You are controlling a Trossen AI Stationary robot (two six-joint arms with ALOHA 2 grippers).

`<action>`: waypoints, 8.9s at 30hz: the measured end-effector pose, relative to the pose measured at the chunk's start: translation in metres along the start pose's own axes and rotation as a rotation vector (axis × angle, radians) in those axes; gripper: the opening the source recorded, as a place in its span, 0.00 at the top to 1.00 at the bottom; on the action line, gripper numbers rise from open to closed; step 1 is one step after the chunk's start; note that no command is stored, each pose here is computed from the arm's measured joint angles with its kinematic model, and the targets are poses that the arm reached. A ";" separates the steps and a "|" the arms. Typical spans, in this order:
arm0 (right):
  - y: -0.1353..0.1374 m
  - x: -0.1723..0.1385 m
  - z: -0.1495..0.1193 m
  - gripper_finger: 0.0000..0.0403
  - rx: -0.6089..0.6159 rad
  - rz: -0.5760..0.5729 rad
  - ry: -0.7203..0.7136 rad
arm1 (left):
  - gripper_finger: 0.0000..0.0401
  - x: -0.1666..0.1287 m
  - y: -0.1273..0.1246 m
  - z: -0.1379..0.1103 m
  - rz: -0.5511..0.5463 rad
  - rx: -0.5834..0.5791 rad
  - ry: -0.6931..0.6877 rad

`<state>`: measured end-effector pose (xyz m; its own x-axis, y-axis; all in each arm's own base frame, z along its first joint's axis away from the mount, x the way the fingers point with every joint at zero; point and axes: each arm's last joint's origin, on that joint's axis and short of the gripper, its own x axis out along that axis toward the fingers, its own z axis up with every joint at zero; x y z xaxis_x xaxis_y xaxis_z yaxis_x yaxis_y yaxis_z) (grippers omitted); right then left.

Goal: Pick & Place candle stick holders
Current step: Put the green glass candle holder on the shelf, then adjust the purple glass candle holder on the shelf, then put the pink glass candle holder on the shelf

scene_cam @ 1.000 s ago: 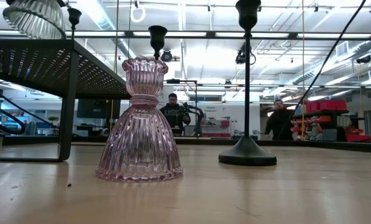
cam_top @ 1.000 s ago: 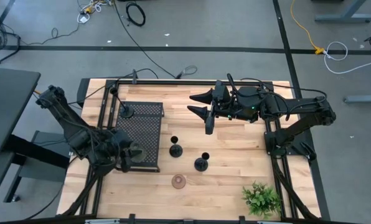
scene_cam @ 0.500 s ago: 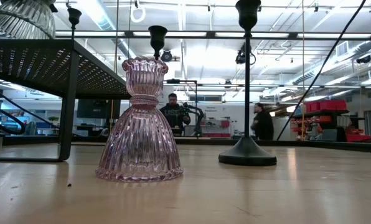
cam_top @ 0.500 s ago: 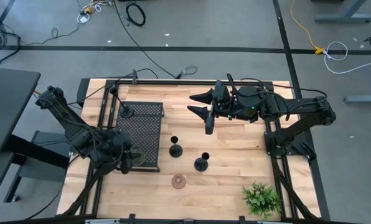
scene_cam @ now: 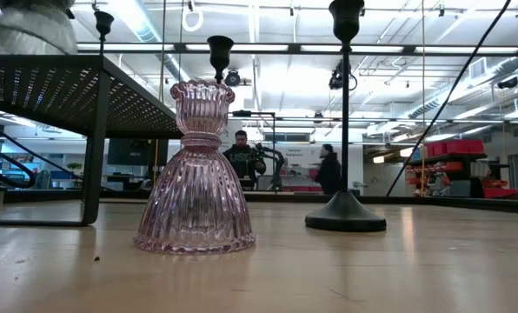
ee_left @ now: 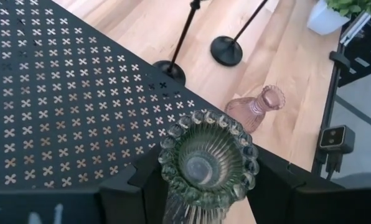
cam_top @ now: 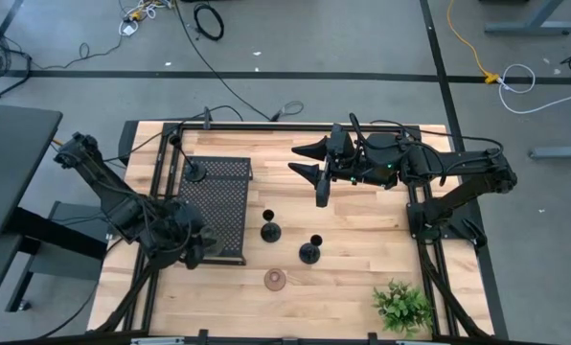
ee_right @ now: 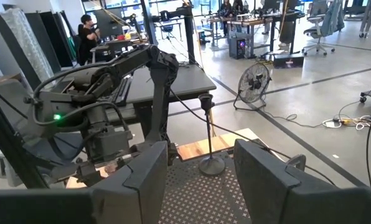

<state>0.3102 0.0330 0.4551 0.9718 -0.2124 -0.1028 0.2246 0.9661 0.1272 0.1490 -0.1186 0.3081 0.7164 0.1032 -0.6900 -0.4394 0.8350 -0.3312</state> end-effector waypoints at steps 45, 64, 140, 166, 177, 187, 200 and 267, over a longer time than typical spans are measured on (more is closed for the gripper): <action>0.000 0.000 0.000 0.54 0.009 0.000 0.000 | 0.42 -0.068 0.008 0.039 -0.172 -0.112 0.378; -0.001 0.000 0.000 0.54 -0.018 -0.026 -0.005 | 0.42 -0.032 -0.016 0.016 0.023 -0.059 0.639; 0.215 -0.069 -0.166 0.54 0.237 0.314 0.652 | 0.42 -0.054 -0.062 0.078 -0.223 0.051 -0.280; 0.220 0.006 -0.276 0.54 0.263 -0.057 0.653 | 0.42 -0.054 -0.063 0.078 -0.216 0.129 -0.293; 0.206 0.034 -0.294 0.54 0.252 -0.157 0.584 | 0.42 -0.054 -0.063 0.078 -0.214 0.151 -0.294; 0.197 0.055 -0.316 0.54 0.229 -0.210 0.562 | 0.42 -0.054 -0.063 0.078 -0.206 0.202 -0.299; 0.181 0.083 -0.329 0.38 0.232 -0.207 0.574 | 0.42 -0.054 -0.063 0.078 -0.205 0.209 -0.300; 0.151 0.095 -0.178 0.68 0.394 0.033 0.164 | 0.42 -0.054 -0.061 0.077 -0.186 0.250 -0.291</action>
<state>0.4237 0.1852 0.2888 0.9616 -0.1257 -0.2438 0.2351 0.8354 0.4968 0.1790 -0.1339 0.4146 0.9100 0.0564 -0.4108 -0.1685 0.9555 -0.2422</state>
